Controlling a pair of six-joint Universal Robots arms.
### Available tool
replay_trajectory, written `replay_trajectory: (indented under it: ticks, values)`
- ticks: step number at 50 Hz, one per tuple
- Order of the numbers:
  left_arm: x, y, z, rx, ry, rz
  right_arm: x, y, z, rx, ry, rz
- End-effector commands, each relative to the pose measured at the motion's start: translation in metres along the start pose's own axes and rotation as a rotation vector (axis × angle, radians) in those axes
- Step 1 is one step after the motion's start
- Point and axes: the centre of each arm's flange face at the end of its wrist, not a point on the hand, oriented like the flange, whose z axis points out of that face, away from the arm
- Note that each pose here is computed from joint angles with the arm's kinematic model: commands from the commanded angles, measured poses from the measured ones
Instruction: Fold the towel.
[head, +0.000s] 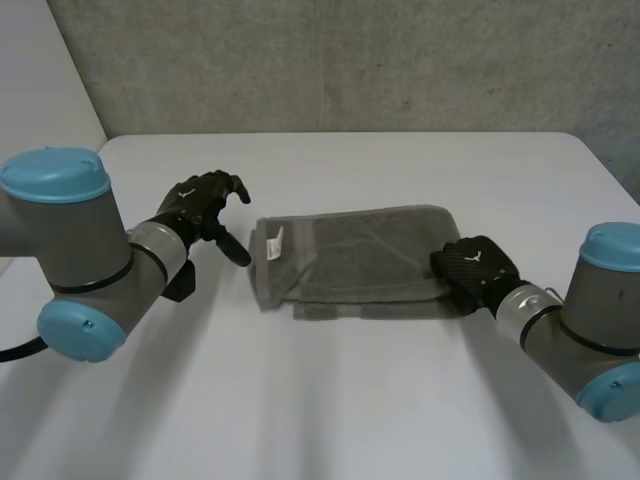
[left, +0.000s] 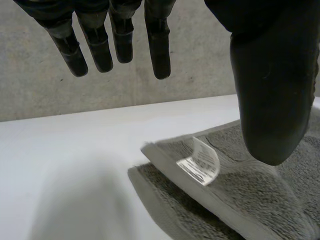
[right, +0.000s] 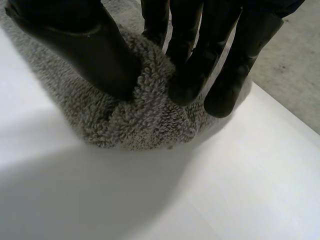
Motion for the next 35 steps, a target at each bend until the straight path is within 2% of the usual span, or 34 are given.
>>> replay_trajectory:
  ticks: [1,9,14,16,18,21,23,24,26,27,31,35]
  values:
    - [0.003,0.002,-0.007,-0.013,0.022,-0.001,0.031,-0.009,-0.019,0.006,0.084,0.007]
    - [-0.008,-0.003,-0.013,-0.009,-0.006,-0.009,0.069,-0.018,-0.037,-0.006,0.138,-0.080]
    - [-0.010,-0.011,-0.016,0.011,-0.013,-0.008,0.069,-0.036,-0.041,-0.004,0.102,-0.147]
    - [-0.011,-0.013,-0.016,0.018,-0.015,-0.008,0.053,-0.047,-0.041,0.015,0.056,-0.161]
    - [-0.010,-0.020,-0.019,0.036,-0.013,-0.007,0.016,-0.073,-0.041,0.082,-0.042,-0.212]
    - [-0.009,-0.024,-0.020,0.047,-0.011,-0.006,-0.002,-0.084,-0.041,0.112,-0.083,-0.231]
    - [-0.008,-0.029,-0.021,0.063,-0.007,-0.010,-0.039,-0.097,-0.046,0.167,-0.174,-0.273]
    - [-0.008,-0.029,-0.021,0.063,-0.007,-0.010,-0.039,-0.097,-0.046,0.168,-0.174,-0.273]
    - [-0.004,-0.030,-0.022,0.068,0.001,-0.010,-0.083,-0.100,-0.051,0.201,-0.290,-0.306]
    - [-0.004,-0.030,-0.022,0.068,0.001,-0.010,-0.084,-0.100,-0.051,0.201,-0.291,-0.306]
    - [0.000,-0.031,-0.022,0.071,0.011,-0.010,-0.131,-0.086,-0.049,0.181,-0.411,-0.322]
    - [0.001,-0.031,-0.022,0.075,0.015,-0.010,-0.134,-0.074,-0.041,0.136,-0.402,-0.313]
